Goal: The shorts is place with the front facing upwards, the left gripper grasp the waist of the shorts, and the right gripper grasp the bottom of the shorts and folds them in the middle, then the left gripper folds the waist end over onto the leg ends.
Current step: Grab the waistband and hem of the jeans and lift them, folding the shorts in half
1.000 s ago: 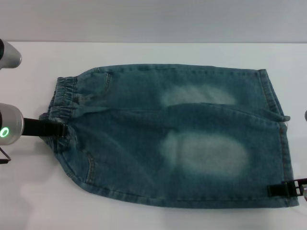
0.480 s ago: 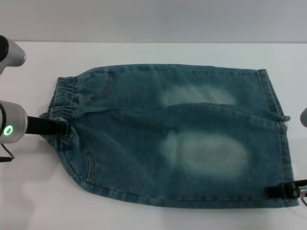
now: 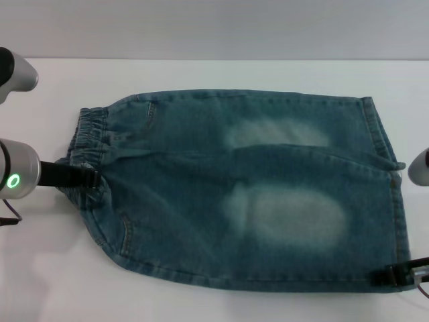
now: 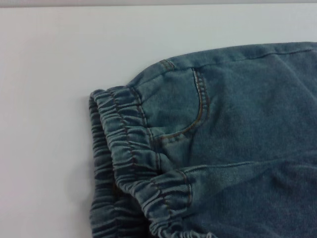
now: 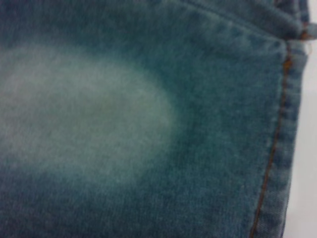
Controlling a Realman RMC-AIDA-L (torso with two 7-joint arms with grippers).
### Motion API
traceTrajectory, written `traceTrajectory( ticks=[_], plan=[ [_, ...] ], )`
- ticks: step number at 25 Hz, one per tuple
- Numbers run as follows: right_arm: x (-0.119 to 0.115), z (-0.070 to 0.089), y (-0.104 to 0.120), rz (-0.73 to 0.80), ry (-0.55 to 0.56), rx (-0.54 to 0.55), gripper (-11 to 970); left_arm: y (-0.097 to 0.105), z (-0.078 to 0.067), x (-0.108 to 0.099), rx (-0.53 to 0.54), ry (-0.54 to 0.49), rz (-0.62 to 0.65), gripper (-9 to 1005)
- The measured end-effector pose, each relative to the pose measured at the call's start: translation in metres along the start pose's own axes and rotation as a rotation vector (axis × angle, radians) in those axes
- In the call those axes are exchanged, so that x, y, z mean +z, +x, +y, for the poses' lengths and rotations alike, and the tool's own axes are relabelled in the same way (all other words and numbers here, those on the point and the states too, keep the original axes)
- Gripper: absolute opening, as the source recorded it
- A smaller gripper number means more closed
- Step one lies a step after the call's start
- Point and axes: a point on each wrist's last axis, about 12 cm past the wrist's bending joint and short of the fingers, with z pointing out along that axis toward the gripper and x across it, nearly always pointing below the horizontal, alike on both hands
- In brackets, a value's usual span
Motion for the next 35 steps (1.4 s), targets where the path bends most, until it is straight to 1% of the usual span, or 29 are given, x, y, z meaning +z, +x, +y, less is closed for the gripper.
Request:
traceTrajectory(
  ticks=[6,11,17,22,27,32,35],
  plan=[
    [0.0,0.001,-0.002,0.005,-0.009,-0.014,579,0.0,0.0,0.0,0.0,0.001,0.0,93],
    [-0.001,0.003,-0.003,-0.001,-0.014,-0.02,512,0.0,0.0,0.0,0.001,0.001,-0.001,93],
    [-0.012,0.007,-0.01,-0.05,-0.024,-0.042,432,-0.001,-0.001,0.0,0.004,0.004,-0.003,93],
    [-0.015,0.008,-0.015,-0.063,-0.025,-0.054,193,-0.002,-0.002,0.0,0.006,0.006,-0.005,94],
    [-0.014,0.008,-0.016,-0.062,-0.023,-0.053,2,-0.001,-0.003,0.001,0.012,0.01,-0.003,94],
    [-0.015,0.007,-0.018,-0.075,-0.023,-0.059,2,-0.001,-0.004,0.001,0.012,0.01,-0.006,92],
    [-0.022,0.008,-0.022,-0.123,-0.02,-0.063,2,-0.002,-0.003,0.0,0.008,0.008,-0.024,92]
  ],
)
